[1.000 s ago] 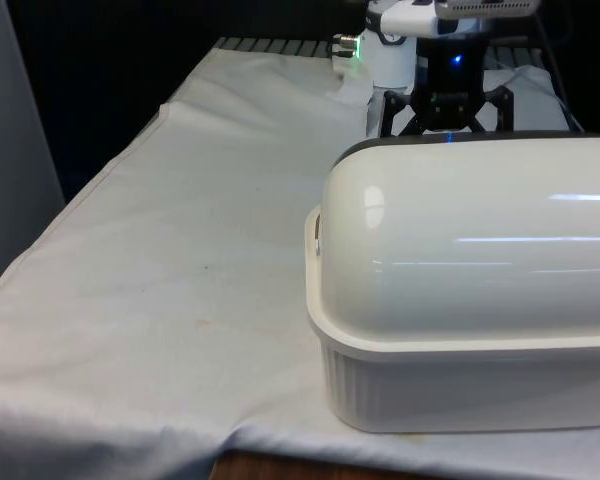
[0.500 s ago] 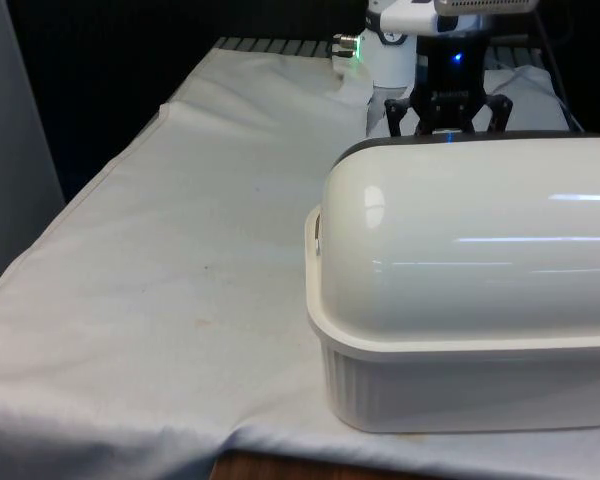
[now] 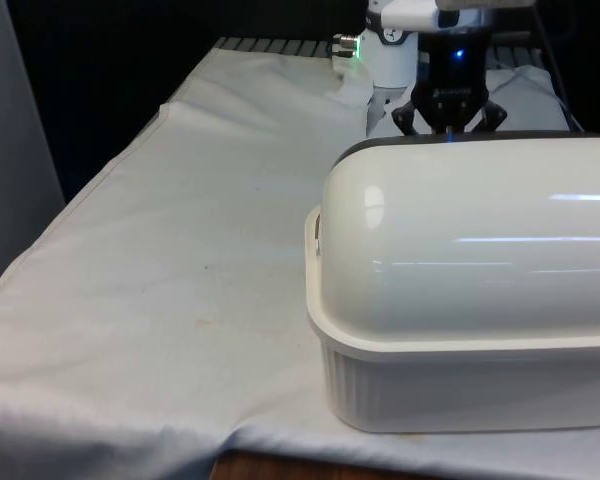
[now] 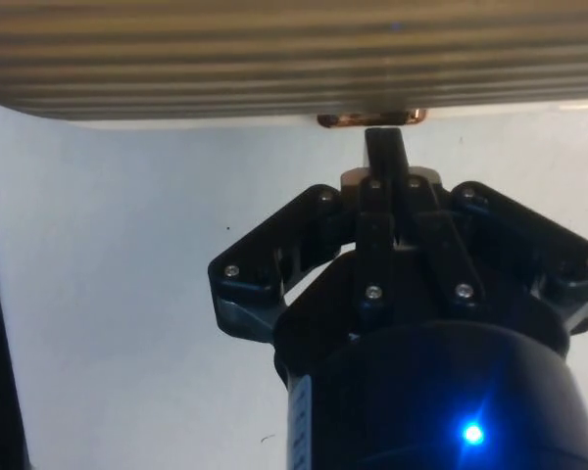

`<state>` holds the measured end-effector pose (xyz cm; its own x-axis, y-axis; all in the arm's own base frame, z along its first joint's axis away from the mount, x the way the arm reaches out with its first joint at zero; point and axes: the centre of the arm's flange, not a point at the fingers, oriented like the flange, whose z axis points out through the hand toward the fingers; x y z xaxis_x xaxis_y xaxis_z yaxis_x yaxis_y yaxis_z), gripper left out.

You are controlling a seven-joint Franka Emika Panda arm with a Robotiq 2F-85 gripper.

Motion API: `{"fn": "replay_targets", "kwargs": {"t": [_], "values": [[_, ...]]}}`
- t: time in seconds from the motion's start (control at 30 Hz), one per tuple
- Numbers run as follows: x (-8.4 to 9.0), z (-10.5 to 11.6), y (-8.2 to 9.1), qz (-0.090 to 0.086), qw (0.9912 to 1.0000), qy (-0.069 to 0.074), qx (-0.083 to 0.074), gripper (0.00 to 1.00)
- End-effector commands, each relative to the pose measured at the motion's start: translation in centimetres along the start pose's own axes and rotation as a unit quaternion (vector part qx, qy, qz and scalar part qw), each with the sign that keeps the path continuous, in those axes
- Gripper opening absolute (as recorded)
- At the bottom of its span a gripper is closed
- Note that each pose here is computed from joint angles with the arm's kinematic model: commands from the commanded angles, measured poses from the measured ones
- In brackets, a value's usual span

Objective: Open the lid, then close it.

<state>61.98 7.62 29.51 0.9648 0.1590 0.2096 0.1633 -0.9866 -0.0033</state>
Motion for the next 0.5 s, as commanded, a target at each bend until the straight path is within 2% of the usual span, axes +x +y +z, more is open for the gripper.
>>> {"fn": "replay_targets", "kwargs": {"t": [0.0,0.1,0.13,0.17,0.43,0.47], "values": [[-0.07,-0.45,-0.25,0.002,0.99996,0.002,0.008,0.0],[-0.03,-0.79,-0.43,0.002,0.99993,0.003,0.011,0.0],[0.09,-0.61,-0.18,0.001,0.99999,0.002,0.003,0.0],[-0.04,-0.87,-0.43,0.004,0.99992,0.004,0.012,0.0],[-0.12,-0.17,-1.01,0.009,0.9997,0.002,0.022,0.0],[-0.15,-0.26,-0.77,0.009,0.99984,0.0,0.015,0.0]]}}
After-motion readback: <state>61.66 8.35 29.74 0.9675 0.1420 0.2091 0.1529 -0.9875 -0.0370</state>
